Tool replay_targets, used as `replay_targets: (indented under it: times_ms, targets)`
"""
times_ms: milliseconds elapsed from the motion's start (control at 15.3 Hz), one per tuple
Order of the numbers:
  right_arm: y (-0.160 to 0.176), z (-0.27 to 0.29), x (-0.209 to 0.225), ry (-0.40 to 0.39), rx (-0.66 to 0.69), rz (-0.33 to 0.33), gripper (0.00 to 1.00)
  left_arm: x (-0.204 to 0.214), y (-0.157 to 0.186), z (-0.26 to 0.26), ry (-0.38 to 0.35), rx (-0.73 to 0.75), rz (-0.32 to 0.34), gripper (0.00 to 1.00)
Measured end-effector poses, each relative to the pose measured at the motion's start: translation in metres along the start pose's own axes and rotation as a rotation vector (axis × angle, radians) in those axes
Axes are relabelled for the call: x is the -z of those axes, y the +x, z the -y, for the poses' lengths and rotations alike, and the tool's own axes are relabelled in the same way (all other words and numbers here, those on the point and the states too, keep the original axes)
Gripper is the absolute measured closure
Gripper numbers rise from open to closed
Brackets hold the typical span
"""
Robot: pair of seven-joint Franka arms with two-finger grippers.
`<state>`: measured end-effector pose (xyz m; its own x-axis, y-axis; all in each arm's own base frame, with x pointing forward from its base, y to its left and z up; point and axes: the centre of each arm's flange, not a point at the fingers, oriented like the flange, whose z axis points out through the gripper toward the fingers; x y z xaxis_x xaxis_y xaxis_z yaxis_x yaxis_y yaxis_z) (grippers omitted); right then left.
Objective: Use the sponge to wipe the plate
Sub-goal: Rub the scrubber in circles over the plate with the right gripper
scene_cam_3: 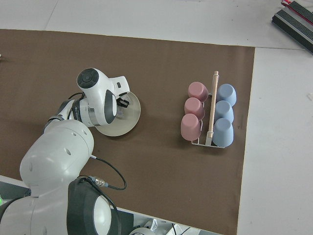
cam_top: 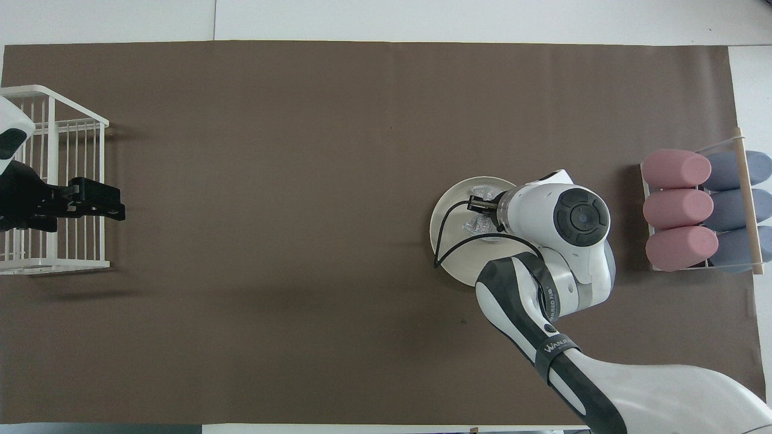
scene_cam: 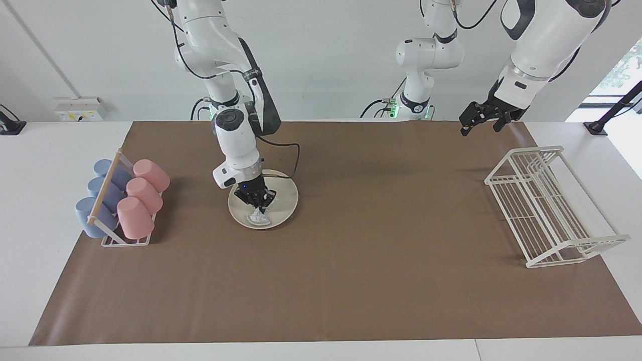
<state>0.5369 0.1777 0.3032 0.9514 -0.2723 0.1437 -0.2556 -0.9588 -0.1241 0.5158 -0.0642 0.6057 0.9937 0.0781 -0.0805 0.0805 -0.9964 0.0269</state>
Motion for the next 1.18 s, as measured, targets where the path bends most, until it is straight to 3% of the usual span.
replay_targets:
  times_ms: [327,719,915,1177]
  targets:
    - [-0.01,0.01,-0.003,-0.001,-0.025,0.011,0.9,0.0,0.0,0.0,-0.001,0.001,0.001,0.0]
    - [-0.067,0.063,-0.003,-0.019,-0.119,0.068,0.9,0.0,0.0,0.002,-0.001,0.004,0.002,0.0]
    - [-0.059,0.053,-0.003,-0.021,-0.1,0.066,0.9,0.0,0.0,0.002,-0.001,0.004,0.002,0.0]
    - [-0.017,0.002,-0.001,-0.027,-0.024,0.052,0.9,0.0,0.0,0.002,-0.001,0.004,0.002,0.0]
